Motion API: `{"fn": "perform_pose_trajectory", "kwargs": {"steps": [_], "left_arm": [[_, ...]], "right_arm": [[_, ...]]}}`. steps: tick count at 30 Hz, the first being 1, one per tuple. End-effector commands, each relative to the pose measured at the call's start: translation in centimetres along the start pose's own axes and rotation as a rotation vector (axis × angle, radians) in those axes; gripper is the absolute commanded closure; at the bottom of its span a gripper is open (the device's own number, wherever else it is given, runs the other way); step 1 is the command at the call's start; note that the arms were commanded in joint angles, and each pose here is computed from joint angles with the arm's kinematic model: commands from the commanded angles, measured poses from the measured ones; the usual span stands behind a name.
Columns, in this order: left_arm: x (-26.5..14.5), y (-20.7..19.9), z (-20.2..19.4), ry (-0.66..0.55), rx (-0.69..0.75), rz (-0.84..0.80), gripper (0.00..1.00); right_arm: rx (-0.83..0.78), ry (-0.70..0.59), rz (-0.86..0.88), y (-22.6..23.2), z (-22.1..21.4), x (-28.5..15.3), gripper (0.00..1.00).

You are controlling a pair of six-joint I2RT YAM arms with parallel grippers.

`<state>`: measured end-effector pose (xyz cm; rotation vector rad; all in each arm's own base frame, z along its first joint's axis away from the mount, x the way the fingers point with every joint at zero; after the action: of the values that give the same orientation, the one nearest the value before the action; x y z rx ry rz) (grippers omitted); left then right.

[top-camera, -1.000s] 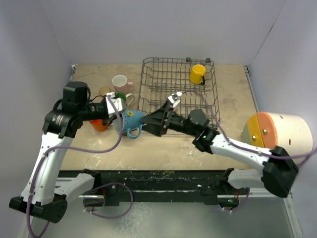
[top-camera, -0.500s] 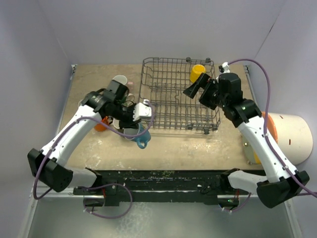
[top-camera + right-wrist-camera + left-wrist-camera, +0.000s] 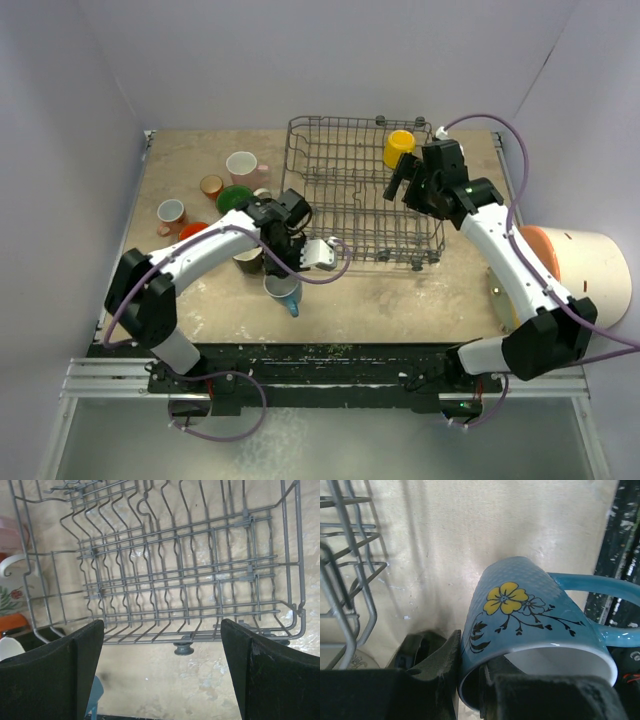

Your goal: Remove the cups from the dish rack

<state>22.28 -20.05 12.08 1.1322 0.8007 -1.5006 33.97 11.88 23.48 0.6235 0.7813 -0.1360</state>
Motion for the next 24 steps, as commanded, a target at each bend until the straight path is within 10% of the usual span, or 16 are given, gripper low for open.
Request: {"fn": "perform_pose_trajectory", "kwargs": {"steps": [1, 12, 17, 24], "left_arm": [[1.9, 1.8, -0.6, 0.091, -0.063, 0.044, 1.0], [3.4, 2.4, -0.5, 0.148, -0.098, 0.069, 1.0], [2.5, 2.3, 0.3, 0.132, -0.106, 0.066, 0.65], [-1.3, 2.7, 2.8, 0.055, -0.096, 0.093, 0.41]], "right_arm": [[-0.034, -0.096, 0.005, 1.0, 2.9, -0.4, 0.0], [-0.077, -0.1, -0.061, 1.0, 5.0, 4.6, 0.0], [-0.093, -0.084, -0.097, 0.9, 6.7, 8.7, 0.0], [-0.124, -0.077, -0.136, 1.2, 9.5, 13.8, 0.0]]}}
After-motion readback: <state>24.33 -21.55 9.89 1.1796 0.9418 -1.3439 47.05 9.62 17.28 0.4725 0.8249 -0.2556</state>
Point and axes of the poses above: each gripper's point midway between its finger pads, its own x axis out along the fingers, its own y axis along the line the jaws close on, z = x × y, the point moved 1 cm from there along -x, back along the fingers, and after that the axes turned 13 degrees about x, right-handed, at the moved point
